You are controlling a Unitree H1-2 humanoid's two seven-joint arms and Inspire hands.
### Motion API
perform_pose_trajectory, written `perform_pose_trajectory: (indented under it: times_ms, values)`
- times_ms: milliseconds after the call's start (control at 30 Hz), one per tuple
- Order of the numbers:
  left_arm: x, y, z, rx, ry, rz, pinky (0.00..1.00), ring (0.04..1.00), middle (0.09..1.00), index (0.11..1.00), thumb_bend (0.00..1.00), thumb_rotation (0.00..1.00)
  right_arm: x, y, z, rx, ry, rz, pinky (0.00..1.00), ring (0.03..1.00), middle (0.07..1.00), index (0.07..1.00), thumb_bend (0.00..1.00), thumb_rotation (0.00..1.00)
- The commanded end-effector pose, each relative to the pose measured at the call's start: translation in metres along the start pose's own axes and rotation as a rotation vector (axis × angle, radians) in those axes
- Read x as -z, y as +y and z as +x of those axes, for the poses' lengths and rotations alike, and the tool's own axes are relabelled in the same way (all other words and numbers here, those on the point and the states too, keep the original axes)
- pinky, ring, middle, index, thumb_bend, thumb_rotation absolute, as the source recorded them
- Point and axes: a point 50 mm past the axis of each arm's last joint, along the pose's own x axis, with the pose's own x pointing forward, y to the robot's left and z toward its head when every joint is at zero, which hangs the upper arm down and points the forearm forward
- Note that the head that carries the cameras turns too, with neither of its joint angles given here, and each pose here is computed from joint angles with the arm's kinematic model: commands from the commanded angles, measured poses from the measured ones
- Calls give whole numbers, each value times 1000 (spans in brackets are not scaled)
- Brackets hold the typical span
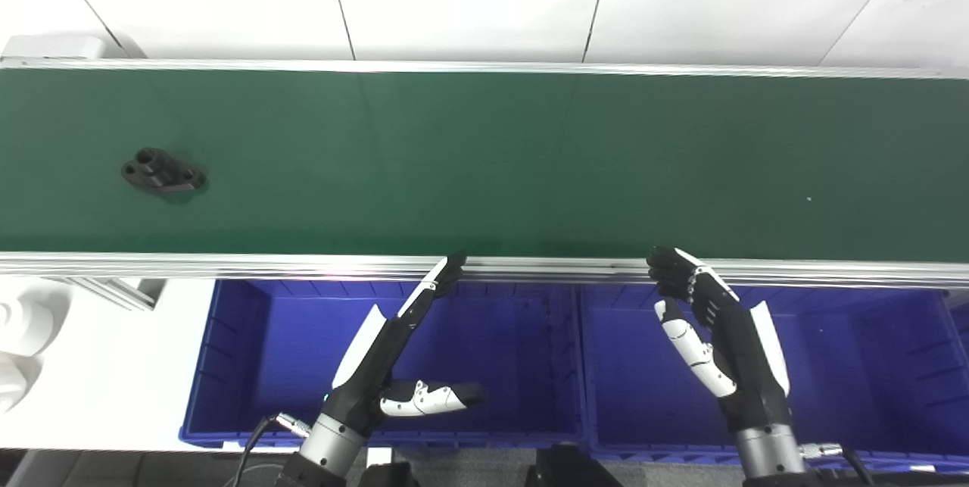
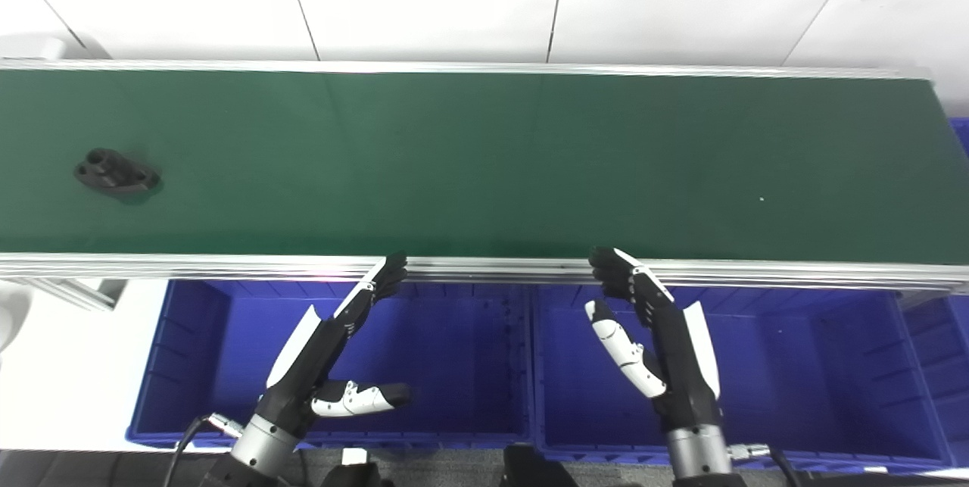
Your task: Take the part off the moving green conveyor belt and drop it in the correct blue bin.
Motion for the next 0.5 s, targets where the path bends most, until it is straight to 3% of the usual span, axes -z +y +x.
perform_pose_trajectory:
  times_ms: [0,467]
  values:
    - [-8,5,1,-13,-43,12,941,966,986,983,745,635,-10,1,0,16,-43,5,745,789,800,806,495,739]
    - [-4,7,2,-18,-44,4,940,967,987,982,749,616,-12,5,1,8,-36,18,779,807,812,821,445,725]
